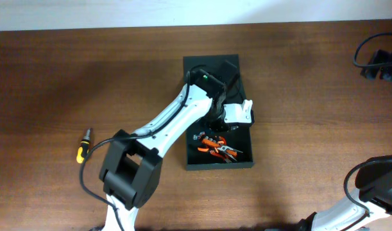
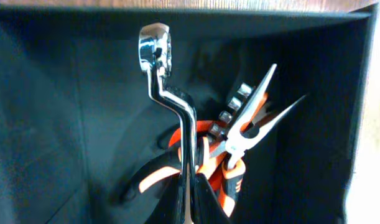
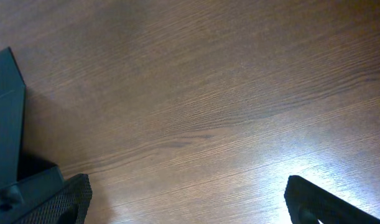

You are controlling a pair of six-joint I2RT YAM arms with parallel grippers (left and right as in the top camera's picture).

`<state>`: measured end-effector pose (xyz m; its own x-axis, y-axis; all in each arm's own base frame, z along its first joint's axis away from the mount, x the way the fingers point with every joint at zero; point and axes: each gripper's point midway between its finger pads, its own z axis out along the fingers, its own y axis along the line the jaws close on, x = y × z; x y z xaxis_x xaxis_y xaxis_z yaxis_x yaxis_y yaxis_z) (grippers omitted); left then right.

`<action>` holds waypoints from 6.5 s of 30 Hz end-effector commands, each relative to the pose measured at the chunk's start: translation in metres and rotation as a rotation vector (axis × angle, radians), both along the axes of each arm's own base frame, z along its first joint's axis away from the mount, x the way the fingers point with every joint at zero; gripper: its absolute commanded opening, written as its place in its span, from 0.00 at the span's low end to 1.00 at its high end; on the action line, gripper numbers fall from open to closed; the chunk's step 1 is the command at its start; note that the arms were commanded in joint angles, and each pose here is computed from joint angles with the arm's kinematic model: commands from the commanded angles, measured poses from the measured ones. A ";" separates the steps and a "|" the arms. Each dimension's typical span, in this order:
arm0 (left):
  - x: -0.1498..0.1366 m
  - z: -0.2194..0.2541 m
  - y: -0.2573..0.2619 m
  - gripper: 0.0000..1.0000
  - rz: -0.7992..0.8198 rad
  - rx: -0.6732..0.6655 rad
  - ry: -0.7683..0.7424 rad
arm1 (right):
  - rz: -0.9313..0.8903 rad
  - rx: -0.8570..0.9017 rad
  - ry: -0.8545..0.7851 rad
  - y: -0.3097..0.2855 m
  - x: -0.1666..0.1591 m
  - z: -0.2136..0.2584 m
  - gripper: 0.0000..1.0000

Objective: Pack container
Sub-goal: 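Carry the silver wrench into the green box and release it, then move the left gripper over the yellow-black screwdriver, then lower the left gripper and grasp the yellow-black screwdriver handle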

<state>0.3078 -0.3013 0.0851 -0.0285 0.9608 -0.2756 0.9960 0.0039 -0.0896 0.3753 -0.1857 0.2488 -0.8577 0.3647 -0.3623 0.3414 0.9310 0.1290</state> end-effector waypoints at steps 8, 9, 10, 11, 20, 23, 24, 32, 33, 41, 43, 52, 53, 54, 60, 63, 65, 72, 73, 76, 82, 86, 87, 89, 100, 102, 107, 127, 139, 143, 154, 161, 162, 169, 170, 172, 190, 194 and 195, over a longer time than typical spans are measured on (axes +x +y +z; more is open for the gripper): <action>-0.005 -0.028 -0.001 0.33 -0.019 0.021 0.066 | -0.007 0.022 -0.003 0.003 0.000 0.000 0.99; -0.005 -0.028 -0.001 0.39 -0.018 0.022 0.066 | -0.007 0.022 -0.003 0.003 0.000 0.000 0.99; -0.005 -0.028 -0.001 0.41 -0.013 0.022 0.067 | -0.007 0.022 -0.003 0.003 0.000 0.000 0.99; -0.004 -0.028 0.000 0.42 -0.003 0.026 0.067 | -0.007 0.022 -0.003 0.003 0.000 0.000 0.99; 0.020 0.018 0.017 0.46 0.169 0.115 -0.058 | -0.007 0.023 -0.003 0.003 0.000 0.000 0.99; 0.031 0.067 0.022 0.51 0.251 0.088 -0.144 | -0.005 0.028 -0.006 0.004 0.000 0.000 0.99; 0.035 0.084 0.027 0.54 0.285 0.080 -0.176 | -0.004 0.028 -0.006 0.004 0.000 0.000 0.99; 0.045 0.203 0.122 0.99 0.639 0.008 -0.365 | -0.005 0.028 -0.006 0.004 0.000 0.000 0.99; 0.044 0.212 0.143 0.99 0.718 0.004 -0.362 | -0.004 0.028 -0.006 0.004 0.000 0.000 0.99; 0.023 0.244 0.296 0.99 1.193 0.030 -0.347 | -0.002 0.034 -0.010 0.005 0.001 0.000 0.99; 0.017 0.248 0.326 0.99 1.296 0.023 -0.355 | -0.002 0.034 -0.009 0.005 0.001 0.000 0.99; -0.017 0.202 0.415 0.99 1.654 0.030 -0.322 | -0.002 0.032 -0.013 0.005 0.002 0.000 0.99; -0.019 0.189 0.417 0.99 1.661 0.033 -0.303 | -0.001 0.032 -0.013 0.005 0.002 0.000 0.99; -0.020 0.175 0.419 0.99 1.666 0.041 -0.283 | -0.001 0.031 -0.014 0.004 0.002 0.000 0.99; -0.011 0.079 0.416 0.99 1.563 0.053 -0.192 | -0.002 0.031 -0.015 0.004 0.002 0.000 0.99; -0.008 0.050 0.418 0.99 1.500 0.078 -0.180 | -0.002 0.031 -0.015 0.004 0.002 0.000 0.99; -0.006 0.039 0.419 0.99 1.453 0.097 -0.164 | -0.002 0.031 -0.014 0.004 0.003 0.000 0.99; -0.005 0.010 0.419 0.99 1.399 0.134 -0.083 | -0.001 0.033 -0.010 0.005 0.002 -0.001 0.99; -0.006 0.007 0.419 0.99 1.415 0.136 -0.065 | -0.001 0.033 -0.011 0.005 0.002 -0.001 0.99; -0.010 0.005 0.417 0.99 1.457 0.144 -0.007 | -0.001 0.033 -0.011 0.004 0.002 -0.001 0.99; -0.007 0.029 0.420 0.99 1.552 0.187 0.128 | -0.001 0.033 -0.013 0.004 0.003 -0.001 0.99; 0.003 0.039 0.428 0.99 1.572 0.218 0.168 | -0.001 0.033 -0.012 0.004 0.003 -0.001 1.00; 0.005 0.039 0.432 0.99 1.577 0.234 0.166 | -0.001 0.033 -0.012 0.004 0.003 -0.001 0.99; 0.008 0.035 0.439 0.99 1.579 0.267 0.156 | -0.001 0.034 -0.010 0.005 0.002 -0.001 0.99; 0.004 -0.004 0.450 1.00 1.553 0.379 0.238 | -0.001 0.038 -0.003 0.006 0.000 -0.002 0.99; 0.006 -0.008 0.450 0.99 1.553 0.380 0.239 | -0.001 0.038 -0.003 0.006 0.001 -0.002 0.99; 0.012 -0.021 0.454 0.96 1.559 0.371 0.205 | -0.001 0.038 -0.002 0.006 0.000 -0.002 0.99; 0.000 -0.080 0.428 0.96 1.406 0.374 0.194 | -0.001 0.043 0.007 0.007 -0.002 -0.003 0.99; -0.006 -0.085 0.431 0.96 1.407 0.402 0.193 | 0.002 0.044 0.011 0.007 -0.002 -0.003 0.99; -0.010 -0.088 0.431 0.90 1.407 0.408 0.201 | 0.002 0.044 0.011 0.007 -0.003 -0.003 0.99; -0.019 -0.099 0.434 0.86 1.406 0.447 0.191 | 0.002 0.047 0.015 0.008 -0.004 -0.004 0.99; -0.020 -0.098 0.438 0.86 1.414 0.455 0.190 | 0.002 0.047 0.016 0.008 -0.004 -0.004 0.99; -0.021 -0.098 0.438 0.85 1.415 0.456 0.190 | 0.002 0.047 0.016 0.008 -0.004 -0.004 0.99; -0.023 -0.098 0.444 0.70 1.433 0.465 0.191 | 0.002 0.047 0.016 0.008 -0.004 -0.004 0.99; -0.023 -0.098 0.444 0.69 1.433 0.465 0.191 | 0.002 0.047 0.017 0.008 -0.004 -0.004 0.99; -0.023 -0.098 0.444 0.68 1.433 0.465 0.191 | 0.002 0.048 0.017 0.008 -0.004 -0.004 0.99; -0.022 -0.099 0.442 0.38 1.434 0.451 0.192 | 0.002 0.049 0.019 0.009 -0.004 -0.004 0.99; -0.021 -0.099 0.440 0.36 1.434 0.433 0.198 | 0.002 0.050 0.020 0.009 -0.005 -0.004 0.99; -0.020 -0.099 0.439 0.34 1.435 0.428 0.200 | 0.002 0.050 0.020 0.009 -0.005 -0.004 0.99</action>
<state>0.2974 0.1361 -0.0036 -0.9904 0.0947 0.1012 0.0996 0.9940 0.0445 0.3702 -0.1788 0.2466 -0.8670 0.3711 -0.3326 0.3386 0.9284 0.1533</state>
